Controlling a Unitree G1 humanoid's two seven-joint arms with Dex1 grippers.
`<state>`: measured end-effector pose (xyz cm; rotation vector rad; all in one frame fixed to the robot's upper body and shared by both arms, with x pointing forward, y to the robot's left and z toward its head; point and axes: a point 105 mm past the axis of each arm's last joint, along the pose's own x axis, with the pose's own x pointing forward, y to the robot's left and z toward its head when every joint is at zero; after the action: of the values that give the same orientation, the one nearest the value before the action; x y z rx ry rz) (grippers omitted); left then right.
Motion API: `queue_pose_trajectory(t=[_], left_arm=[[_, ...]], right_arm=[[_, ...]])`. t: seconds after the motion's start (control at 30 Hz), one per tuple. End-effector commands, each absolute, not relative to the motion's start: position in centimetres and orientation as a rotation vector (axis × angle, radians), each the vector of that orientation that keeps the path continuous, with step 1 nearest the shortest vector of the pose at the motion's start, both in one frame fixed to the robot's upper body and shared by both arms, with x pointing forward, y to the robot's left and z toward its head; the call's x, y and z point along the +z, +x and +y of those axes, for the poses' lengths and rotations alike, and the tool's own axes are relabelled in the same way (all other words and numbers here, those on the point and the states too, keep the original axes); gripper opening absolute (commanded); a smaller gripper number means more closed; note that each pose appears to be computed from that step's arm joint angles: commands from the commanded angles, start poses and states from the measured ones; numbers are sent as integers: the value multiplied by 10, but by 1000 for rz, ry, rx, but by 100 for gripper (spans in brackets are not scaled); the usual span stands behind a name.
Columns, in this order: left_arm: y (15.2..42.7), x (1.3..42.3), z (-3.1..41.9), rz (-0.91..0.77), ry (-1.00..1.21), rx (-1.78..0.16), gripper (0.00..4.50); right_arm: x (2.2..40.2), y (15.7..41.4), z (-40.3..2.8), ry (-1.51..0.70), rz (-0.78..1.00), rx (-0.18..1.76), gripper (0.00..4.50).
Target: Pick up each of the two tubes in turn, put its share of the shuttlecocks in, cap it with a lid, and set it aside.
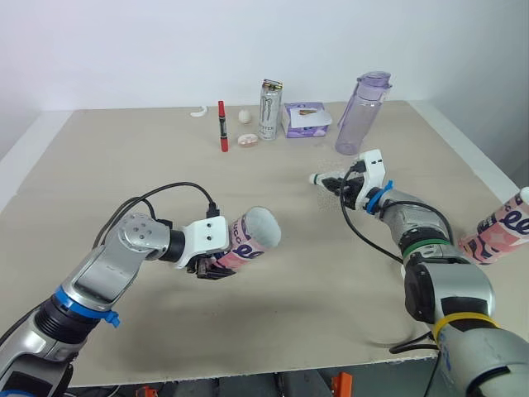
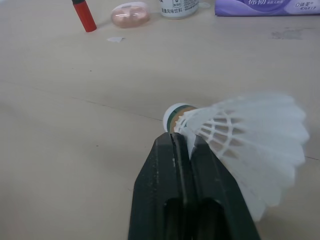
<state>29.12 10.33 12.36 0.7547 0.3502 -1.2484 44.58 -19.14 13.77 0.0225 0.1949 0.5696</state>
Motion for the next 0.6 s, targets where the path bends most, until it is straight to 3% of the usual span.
queue_pose_trajectory(t=[0.03, 0.2, 0.33, 0.53, 0.6], left_arm=[[295, 112, 118, 432, 760, -1197, 335], [295, 113, 116, 430, 762, -1214, 335], [295, 112, 114, 431, 765, -1230, 335], [292, 109, 113, 451, 760, -1265, 335], [290, 108, 113, 464, 755, -1276, 335]], right_arm=[[161, 450, -194, -101, 112, 576, 15], [212, 440, -178, -238, -108, 708, 15], [244, 410, -162, -408, -261, 827, 15], [261, 302, -113, -923, -435, 1210, 15], [257, 280, -105, -1072, -451, 1297, 15]])
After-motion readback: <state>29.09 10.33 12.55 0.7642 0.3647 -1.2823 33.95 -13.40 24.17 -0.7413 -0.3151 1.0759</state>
